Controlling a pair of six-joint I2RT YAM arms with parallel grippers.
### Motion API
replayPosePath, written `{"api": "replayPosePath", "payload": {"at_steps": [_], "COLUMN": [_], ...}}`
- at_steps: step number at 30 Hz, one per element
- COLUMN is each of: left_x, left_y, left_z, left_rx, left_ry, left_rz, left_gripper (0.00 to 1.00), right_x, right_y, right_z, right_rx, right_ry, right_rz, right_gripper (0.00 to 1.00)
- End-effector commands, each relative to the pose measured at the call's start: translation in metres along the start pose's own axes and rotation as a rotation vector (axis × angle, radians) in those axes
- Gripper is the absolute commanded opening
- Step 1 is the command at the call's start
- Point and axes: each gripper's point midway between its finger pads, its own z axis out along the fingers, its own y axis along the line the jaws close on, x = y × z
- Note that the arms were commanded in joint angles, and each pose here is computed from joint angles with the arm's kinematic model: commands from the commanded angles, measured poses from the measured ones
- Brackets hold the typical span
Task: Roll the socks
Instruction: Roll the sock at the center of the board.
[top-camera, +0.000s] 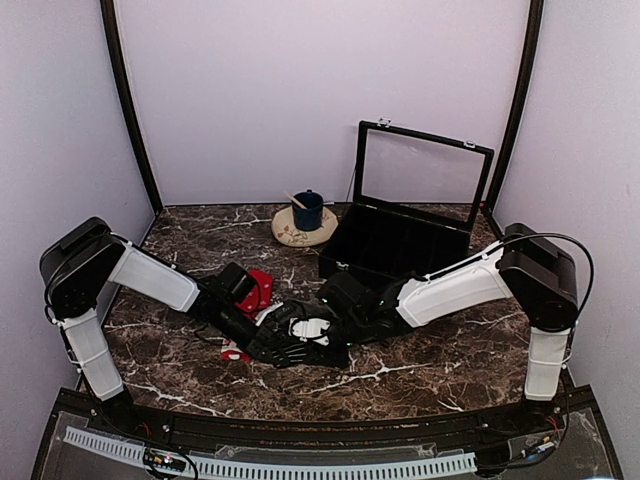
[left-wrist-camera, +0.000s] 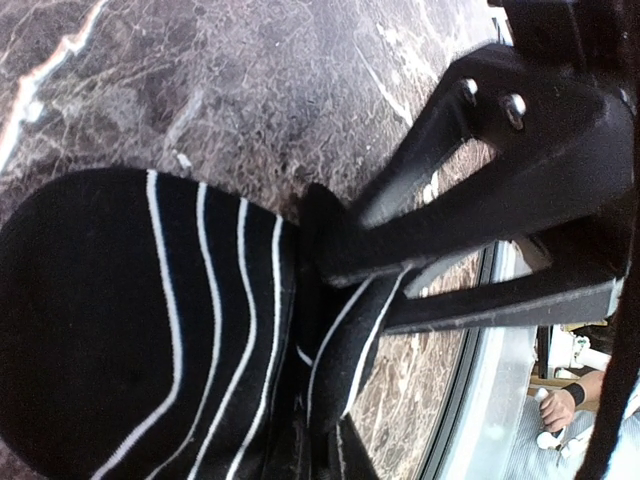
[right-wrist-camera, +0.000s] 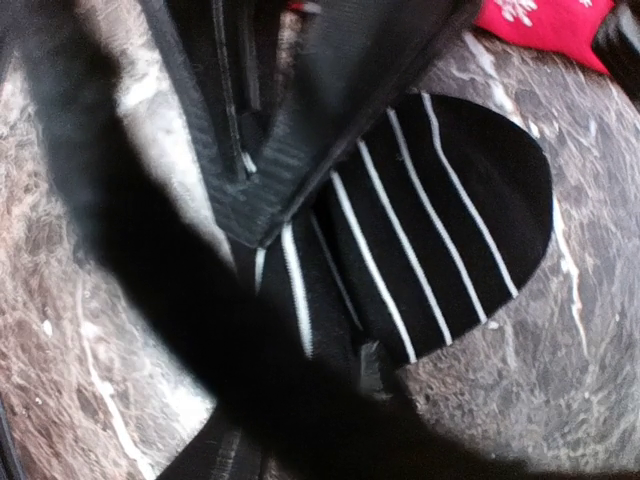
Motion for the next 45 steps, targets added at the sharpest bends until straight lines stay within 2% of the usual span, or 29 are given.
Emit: {"api": "replayPosePath", "payload": {"at_steps": [1, 3, 8, 13, 20, 27, 33, 36, 45], "left_x": [0.010, 0.011, 0.009, 0.004, -0.012, -0.023, -0.027, -0.029, -0.032], "left_y": [0.003, 0.004, 0.008, 0.015, 0.023, 0.024, 0.022, 0.018, -0.003], "left_z": [0.000, 0.000, 0.000, -0.003, -0.017, -0.035, -0.043, -0.048, -0.058], "left_rx": [0.002, -0.002, -0.030, -0.080, -0.198, -0.281, -0.302, -0.304, -0.320], "left_ry": [0.029, 0.030, 0.020, -0.009, -0.115, -0.230, -0.278, -0.319, -0.404], "left_rz": [-0.032, -0.034, -0.038, -0.042, -0.015, 0.029, 0.063, 0.090, 0.274], "left_gripper": [0.00, 0.00, 0.00, 0.11, 0.24, 0.32, 0.35, 0.35, 0.35], "right_x": [-0.009, -0.009, -0.003, 0.005, 0.020, 0.026, 0.030, 0.019, 0.020], "right_y": [0.007, 0.008, 0.013, 0.020, 0.028, 0.022, 0.021, 0.017, 0.015], "right_z": [-0.002, -0.001, 0.000, 0.001, 0.006, 0.005, 0.007, 0.007, 0.004], "right_rx": [-0.024, -0.033, -0.060, -0.104, -0.193, -0.221, -0.244, -0.258, -0.331], "right_ry": [-0.032, -0.028, -0.014, 0.012, 0.063, 0.067, 0.089, 0.077, 0.087], "right_rz": [-0.010, -0.010, 0.002, 0.046, 0.165, 0.304, 0.399, 0.427, 0.562], "right_gripper": [0.20, 0.14, 0.07, 0.00, 0.00, 0.00, 0.00, 0.00, 0.00]}}
